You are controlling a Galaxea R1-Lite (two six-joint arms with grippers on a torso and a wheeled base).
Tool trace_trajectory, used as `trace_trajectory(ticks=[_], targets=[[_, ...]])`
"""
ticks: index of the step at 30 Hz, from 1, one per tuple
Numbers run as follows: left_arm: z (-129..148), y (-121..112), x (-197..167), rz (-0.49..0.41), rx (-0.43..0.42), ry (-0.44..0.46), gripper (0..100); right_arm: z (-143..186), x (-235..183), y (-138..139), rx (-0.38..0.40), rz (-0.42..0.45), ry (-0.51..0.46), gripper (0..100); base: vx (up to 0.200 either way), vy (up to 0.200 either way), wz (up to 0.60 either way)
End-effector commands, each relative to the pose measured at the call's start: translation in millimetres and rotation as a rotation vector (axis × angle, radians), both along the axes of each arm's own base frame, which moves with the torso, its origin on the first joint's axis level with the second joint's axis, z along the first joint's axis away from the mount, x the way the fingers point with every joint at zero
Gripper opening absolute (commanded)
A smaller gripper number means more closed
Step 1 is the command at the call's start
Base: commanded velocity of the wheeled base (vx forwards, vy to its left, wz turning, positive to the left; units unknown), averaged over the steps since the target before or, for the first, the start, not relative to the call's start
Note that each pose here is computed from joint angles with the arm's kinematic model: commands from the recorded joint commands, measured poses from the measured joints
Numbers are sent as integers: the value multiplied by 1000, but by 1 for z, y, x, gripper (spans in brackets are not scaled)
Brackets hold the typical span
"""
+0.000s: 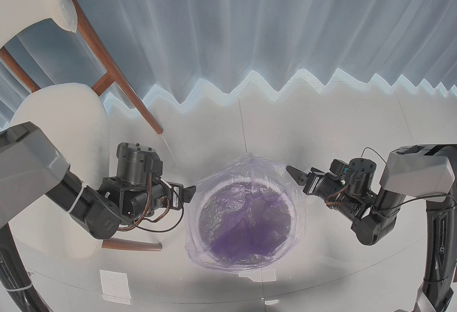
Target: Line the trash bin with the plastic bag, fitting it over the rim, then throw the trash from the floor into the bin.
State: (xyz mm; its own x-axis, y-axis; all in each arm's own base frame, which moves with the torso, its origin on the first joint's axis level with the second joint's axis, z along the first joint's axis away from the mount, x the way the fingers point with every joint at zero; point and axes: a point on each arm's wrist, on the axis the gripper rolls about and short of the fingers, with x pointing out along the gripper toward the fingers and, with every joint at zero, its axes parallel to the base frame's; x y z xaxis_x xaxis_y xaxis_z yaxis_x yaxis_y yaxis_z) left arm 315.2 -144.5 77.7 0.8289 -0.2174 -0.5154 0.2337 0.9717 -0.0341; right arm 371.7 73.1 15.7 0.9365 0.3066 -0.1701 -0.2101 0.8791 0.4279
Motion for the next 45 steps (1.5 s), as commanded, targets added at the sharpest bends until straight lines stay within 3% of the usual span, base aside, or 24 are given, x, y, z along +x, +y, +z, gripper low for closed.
trace_trajectory(ticks=[1,13,25,31,39,45], targets=[[30,3,-31,-36,-28,-54,100,25,-13,-5,13,-7,-33,100,0,0,0],[41,5,-41,-47,-40,-84,100,23,-15,-6,19,-10,-76,100,0,0,0],[48,9,-50,-47,-49,-99,100,31,-49,-7,12,5,-35,100,0,0,0],[46,-5,-60,-98,-61,-86,100,38,-62,-8,11,13,-27,100,0,0,0],[32,-18,-67,-78,-130,20,100,42,-80,-6,8,26,-4,100,0,0,0],[11,-24,-58,-38,-90,101,100,40,-85,-7,2,28,13,100,0,0,0]])
